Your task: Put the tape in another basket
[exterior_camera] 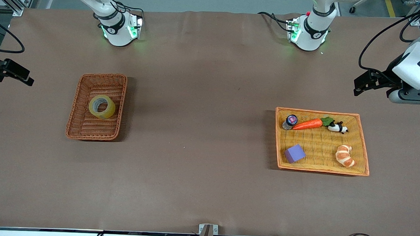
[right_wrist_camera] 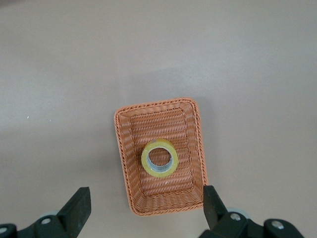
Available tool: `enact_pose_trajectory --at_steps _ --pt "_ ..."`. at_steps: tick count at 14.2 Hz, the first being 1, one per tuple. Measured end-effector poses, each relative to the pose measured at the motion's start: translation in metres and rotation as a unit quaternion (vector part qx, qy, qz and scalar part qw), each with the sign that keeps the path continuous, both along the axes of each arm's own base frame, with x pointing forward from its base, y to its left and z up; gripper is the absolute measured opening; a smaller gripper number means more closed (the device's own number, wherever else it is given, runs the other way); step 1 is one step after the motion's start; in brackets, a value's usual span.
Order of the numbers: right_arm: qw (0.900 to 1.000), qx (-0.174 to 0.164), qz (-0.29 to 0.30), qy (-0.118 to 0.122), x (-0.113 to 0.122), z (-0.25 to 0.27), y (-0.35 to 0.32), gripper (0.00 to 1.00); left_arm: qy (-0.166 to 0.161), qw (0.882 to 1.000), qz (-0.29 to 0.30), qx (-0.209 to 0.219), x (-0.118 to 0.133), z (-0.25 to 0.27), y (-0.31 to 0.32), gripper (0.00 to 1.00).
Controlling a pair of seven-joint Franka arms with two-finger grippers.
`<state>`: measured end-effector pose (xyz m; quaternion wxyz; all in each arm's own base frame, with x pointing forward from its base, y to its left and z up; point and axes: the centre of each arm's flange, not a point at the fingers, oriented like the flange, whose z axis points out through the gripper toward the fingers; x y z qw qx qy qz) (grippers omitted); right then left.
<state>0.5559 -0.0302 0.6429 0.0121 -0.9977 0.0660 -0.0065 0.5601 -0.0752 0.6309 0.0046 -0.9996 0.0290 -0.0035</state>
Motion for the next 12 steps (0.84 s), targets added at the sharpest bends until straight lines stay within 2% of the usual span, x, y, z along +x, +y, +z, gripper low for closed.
enact_pose_trajectory --at_steps 12 --pt "1.0 0.0 0.017 0.004 -0.002 0.002 0.004 1.0 0.001 1.0 -0.011 0.003 -0.001 -0.001 -0.011 1.0"
